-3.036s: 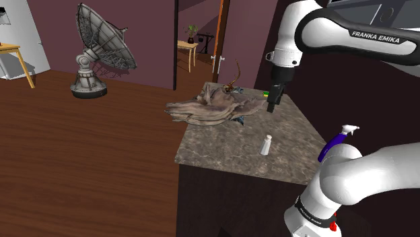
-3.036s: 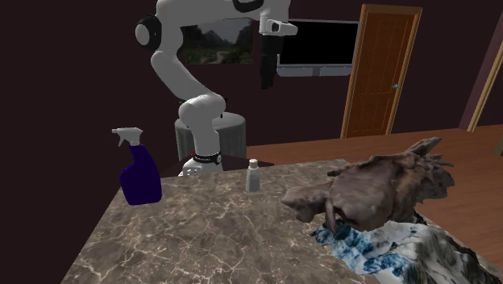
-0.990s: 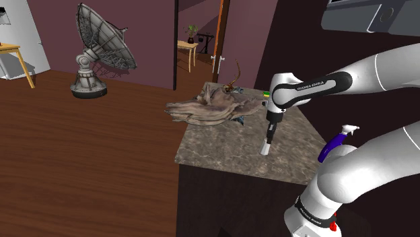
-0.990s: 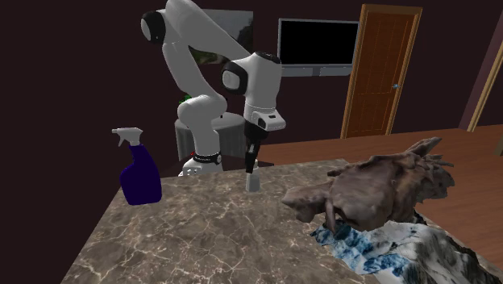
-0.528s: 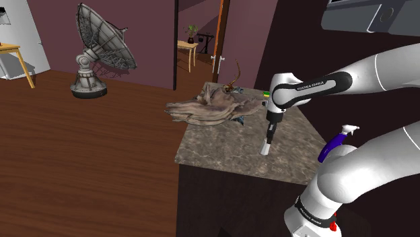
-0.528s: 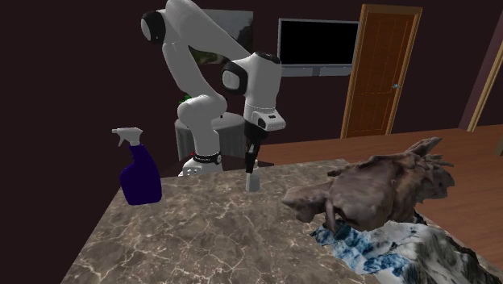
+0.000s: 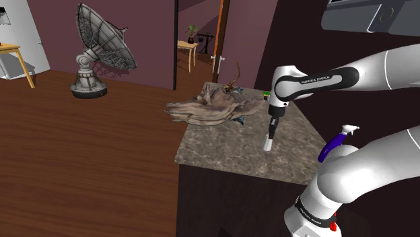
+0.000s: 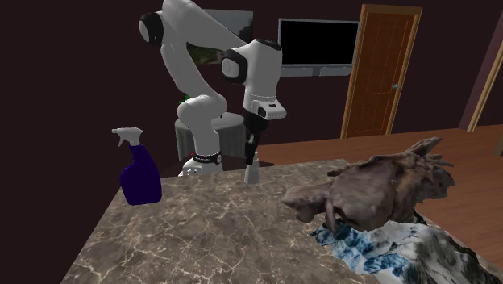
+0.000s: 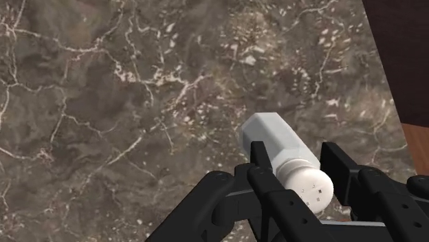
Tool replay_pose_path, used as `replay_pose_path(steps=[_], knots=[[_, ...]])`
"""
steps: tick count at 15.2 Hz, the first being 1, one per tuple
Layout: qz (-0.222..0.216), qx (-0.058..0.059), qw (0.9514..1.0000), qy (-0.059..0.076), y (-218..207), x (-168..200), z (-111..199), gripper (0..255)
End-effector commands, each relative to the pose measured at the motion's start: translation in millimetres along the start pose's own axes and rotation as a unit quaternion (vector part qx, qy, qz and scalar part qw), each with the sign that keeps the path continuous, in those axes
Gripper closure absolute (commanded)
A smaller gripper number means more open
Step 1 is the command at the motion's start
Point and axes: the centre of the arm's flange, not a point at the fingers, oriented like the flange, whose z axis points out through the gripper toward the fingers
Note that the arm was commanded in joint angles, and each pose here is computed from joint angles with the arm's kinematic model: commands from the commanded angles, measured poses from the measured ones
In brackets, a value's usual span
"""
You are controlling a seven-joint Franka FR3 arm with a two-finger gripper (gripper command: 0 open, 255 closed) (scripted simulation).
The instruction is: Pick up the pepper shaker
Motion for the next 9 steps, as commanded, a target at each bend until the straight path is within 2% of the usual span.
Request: replay_pose_path(steps=[1,9], knots=[[0.000,0.000,1.0000,0.000,-2.1,-1.8,-10.2,255],[0.000,0.000,1.0000,0.000,-5.2,-7.6,-47.5,255]])
